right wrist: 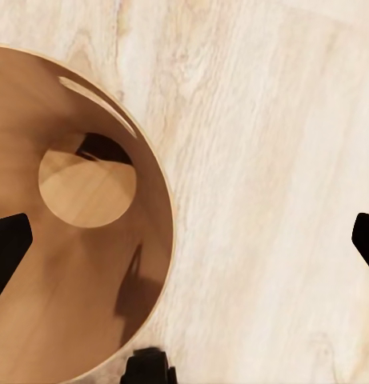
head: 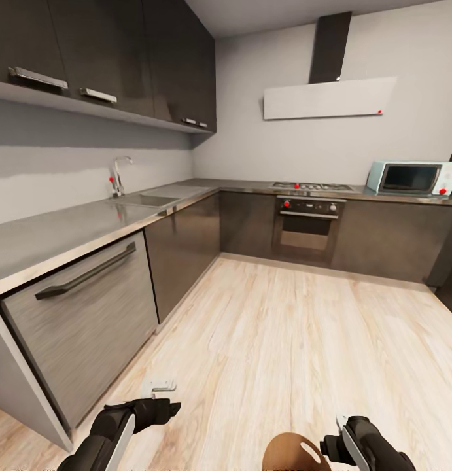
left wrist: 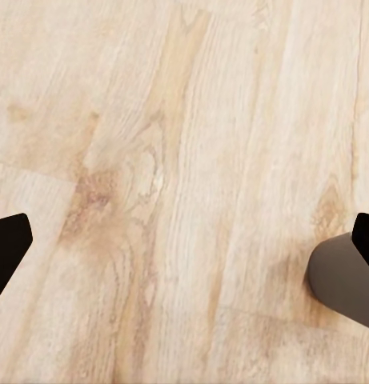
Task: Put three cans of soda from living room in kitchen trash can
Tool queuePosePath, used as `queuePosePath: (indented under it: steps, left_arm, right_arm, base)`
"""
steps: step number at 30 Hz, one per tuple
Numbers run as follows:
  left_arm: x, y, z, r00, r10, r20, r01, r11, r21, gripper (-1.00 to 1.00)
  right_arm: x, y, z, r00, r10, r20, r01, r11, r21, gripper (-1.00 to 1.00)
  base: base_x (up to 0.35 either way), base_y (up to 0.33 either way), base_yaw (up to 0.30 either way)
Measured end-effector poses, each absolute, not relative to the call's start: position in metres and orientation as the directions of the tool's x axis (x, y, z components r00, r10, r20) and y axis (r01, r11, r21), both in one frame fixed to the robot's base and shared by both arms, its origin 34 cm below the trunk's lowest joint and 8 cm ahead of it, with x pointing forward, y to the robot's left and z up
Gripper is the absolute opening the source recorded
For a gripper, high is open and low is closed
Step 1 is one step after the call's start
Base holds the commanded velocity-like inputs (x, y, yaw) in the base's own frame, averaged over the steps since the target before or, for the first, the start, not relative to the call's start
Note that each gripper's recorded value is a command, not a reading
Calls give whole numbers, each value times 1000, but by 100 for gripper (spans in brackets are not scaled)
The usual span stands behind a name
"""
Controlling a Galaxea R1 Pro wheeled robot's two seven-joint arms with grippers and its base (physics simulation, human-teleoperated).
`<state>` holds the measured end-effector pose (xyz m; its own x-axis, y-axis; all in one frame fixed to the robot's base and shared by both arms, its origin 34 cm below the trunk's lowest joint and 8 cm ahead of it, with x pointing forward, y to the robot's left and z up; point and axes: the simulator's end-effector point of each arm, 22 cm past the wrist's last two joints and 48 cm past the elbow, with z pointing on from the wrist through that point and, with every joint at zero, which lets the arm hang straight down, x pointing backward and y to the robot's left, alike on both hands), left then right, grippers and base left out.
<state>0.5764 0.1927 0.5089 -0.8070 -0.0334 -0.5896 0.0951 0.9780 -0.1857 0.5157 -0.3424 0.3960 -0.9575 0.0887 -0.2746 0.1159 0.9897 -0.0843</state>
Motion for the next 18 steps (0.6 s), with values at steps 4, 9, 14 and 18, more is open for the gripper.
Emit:
queuePosePath:
  steps: [4, 9, 14, 18]
  left_arm:
    - [575, 193, 500, -807, -33, -590, 95, 978, -185, 100]
    - [572, 193, 490, -807, -33, -590, 95, 978, -185, 100]
    - [571, 193, 479, -805, -33, -592, 96, 978, -185, 100]
    - [570, 193, 471, -802, -33, -597, 96, 978, -184, 100]
  right_arm:
    - [514, -342, 388, -957, 89, -275, 116, 990, -85, 100]
    - [512, -342, 377, -957, 89, -275, 116, 990, -84, 100]
    - [509, -341, 366, -957, 88, -275, 115, 990, -83, 100]
    - [508, -339, 357, -958, 87, -275, 114, 990, -82, 100]
  base:
    - [0, 0, 0]
    - [0, 0, 0]
    - [0, 0, 0]
    - [0, 0, 0]
